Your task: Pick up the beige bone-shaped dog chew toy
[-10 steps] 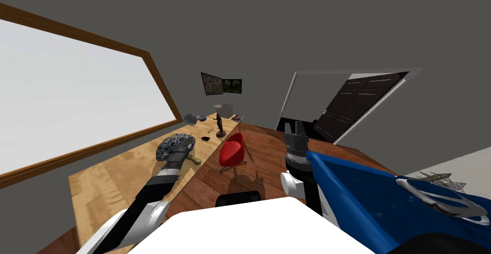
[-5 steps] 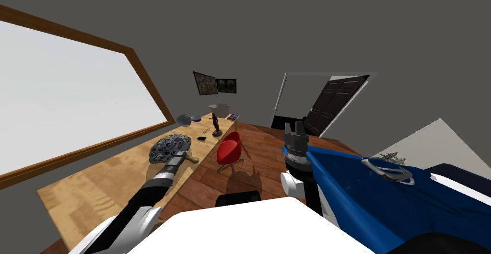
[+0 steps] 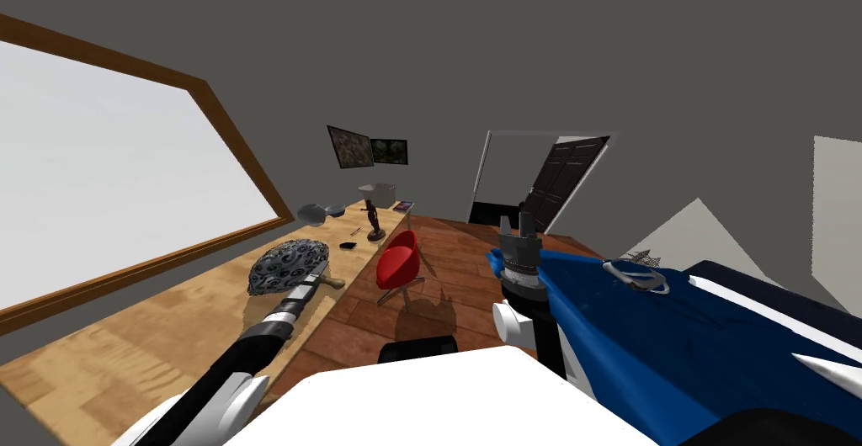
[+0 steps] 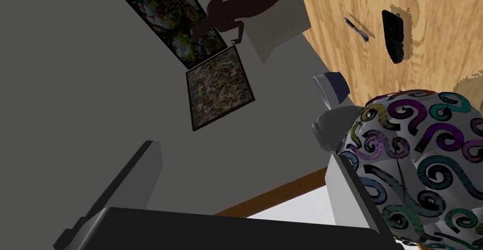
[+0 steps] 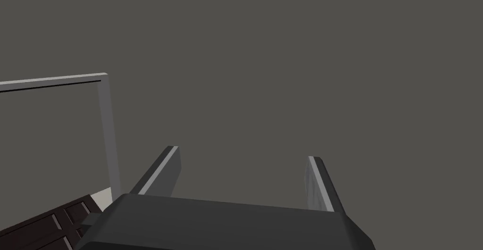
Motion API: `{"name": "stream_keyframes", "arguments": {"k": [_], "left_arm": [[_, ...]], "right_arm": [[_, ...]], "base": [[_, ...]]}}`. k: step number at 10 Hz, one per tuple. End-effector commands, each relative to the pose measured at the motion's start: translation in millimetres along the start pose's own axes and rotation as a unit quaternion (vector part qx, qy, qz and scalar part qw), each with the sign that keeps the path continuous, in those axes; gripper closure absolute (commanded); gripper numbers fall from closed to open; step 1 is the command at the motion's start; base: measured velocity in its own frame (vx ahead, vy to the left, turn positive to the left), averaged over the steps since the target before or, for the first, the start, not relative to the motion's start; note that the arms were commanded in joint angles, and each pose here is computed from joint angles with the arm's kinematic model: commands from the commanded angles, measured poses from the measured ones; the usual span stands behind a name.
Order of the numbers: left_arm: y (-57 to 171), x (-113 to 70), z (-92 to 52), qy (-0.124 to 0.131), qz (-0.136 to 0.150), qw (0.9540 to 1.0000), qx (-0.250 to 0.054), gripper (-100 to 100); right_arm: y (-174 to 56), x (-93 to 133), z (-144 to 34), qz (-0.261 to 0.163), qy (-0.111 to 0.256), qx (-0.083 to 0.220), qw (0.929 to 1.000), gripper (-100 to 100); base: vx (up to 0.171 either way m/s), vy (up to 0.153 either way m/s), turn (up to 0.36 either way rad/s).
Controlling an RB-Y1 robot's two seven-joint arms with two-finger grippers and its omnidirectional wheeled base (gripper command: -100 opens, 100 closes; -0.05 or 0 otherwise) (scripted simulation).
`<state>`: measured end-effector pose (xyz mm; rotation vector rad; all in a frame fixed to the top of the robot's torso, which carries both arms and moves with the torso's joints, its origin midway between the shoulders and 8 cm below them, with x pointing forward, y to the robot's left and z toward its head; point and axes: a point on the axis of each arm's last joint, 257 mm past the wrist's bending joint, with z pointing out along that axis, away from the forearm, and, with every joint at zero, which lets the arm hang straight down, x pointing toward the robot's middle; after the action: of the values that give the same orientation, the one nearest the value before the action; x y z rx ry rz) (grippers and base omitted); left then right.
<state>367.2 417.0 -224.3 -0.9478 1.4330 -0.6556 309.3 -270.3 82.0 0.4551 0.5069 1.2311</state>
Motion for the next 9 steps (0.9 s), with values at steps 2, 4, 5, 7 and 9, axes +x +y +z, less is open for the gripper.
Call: {"name": "stream_keyframes", "arguments": {"k": [2,4,5,7,9], "left_arm": [[39.0,-0.1,-5.0,0.013,-0.006,0.9984,-0.055,-100],[60.0,0.6,-8.8,0.02,-0.011,0.996,-0.086,-100],[79.3,1.0,-13.2,0.027,-0.018,0.9929,-0.114,-100],[98.3,1.5,-18.4,0.033,-0.026,0.9889,-0.142,-100],[133.4,2.8,-30.3,0.045,-0.046,0.9789,-0.194,-100]], "right_arm": [[0.0,0.0,0.0,0.0,0.0,0.0,1.0,0],[0.0,0.0,0.0,0.0,0.0,0.0,1.0,0],[0.0,0.0,0.0,0.0,0.0,0.0,1.0,0],[0.0,0.0,0.0,0.0,0.0,0.0,1.0,0],[0.0,0.0,0.0,0.0,0.0,0.0,1.0,0]], "base": [[-0.012,0.03,-0.183],[-0.008,0.05,-0.151],[0.01,0.034,-0.134],[0.026,0.051,-0.165],[0.031,0.055,-0.208]]}}
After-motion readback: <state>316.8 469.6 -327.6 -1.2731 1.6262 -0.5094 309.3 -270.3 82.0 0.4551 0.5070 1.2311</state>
